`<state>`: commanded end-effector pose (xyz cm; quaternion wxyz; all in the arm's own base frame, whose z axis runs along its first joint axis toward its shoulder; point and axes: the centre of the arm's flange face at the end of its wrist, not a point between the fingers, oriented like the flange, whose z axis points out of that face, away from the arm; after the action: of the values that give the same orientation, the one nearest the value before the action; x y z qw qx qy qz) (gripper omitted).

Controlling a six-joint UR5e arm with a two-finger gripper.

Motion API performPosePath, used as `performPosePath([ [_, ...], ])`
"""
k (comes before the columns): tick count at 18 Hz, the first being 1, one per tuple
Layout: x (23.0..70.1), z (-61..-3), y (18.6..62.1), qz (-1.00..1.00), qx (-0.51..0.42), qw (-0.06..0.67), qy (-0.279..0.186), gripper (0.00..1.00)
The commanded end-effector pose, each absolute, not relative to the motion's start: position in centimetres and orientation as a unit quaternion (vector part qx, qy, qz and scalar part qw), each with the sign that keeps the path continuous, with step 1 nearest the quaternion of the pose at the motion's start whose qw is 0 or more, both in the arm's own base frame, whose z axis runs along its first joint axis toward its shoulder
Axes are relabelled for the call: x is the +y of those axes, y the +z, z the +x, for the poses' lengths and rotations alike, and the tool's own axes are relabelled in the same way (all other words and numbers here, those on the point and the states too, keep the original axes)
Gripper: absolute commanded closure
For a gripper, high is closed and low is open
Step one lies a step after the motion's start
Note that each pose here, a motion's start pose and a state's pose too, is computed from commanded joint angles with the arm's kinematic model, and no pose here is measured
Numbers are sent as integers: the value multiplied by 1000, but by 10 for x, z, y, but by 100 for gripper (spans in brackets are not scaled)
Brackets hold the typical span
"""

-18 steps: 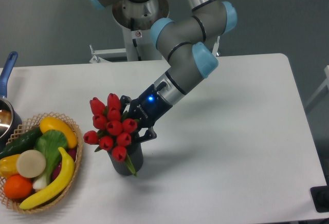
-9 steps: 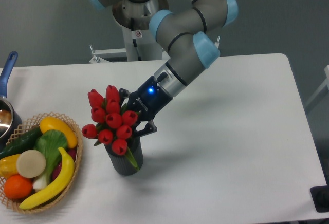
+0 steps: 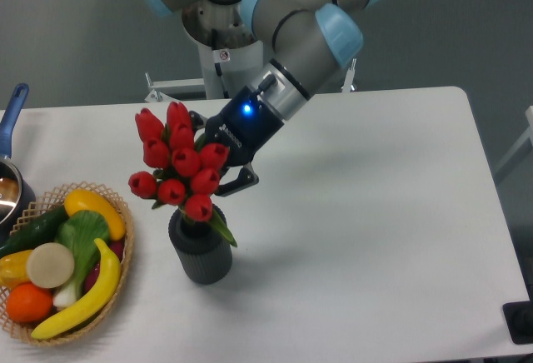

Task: Pick up the flowers from the vase
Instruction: 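Lift the gripped tulip bouquet up out of the grey vase, then carry the tulip bouquet up and away from the vase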

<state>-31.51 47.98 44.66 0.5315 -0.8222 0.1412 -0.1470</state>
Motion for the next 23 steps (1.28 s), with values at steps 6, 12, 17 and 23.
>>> performPosePath([
  [6, 486, -330, 501, -820, 117, 543, -137, 56],
  [12, 478, -346, 527, -818, 108, 553, -117, 56],
  [17, 453, -371, 547, -821, 88, 557, -83, 56],
  [23, 388, -433, 544, -835, 30, 550, -22, 56],
])
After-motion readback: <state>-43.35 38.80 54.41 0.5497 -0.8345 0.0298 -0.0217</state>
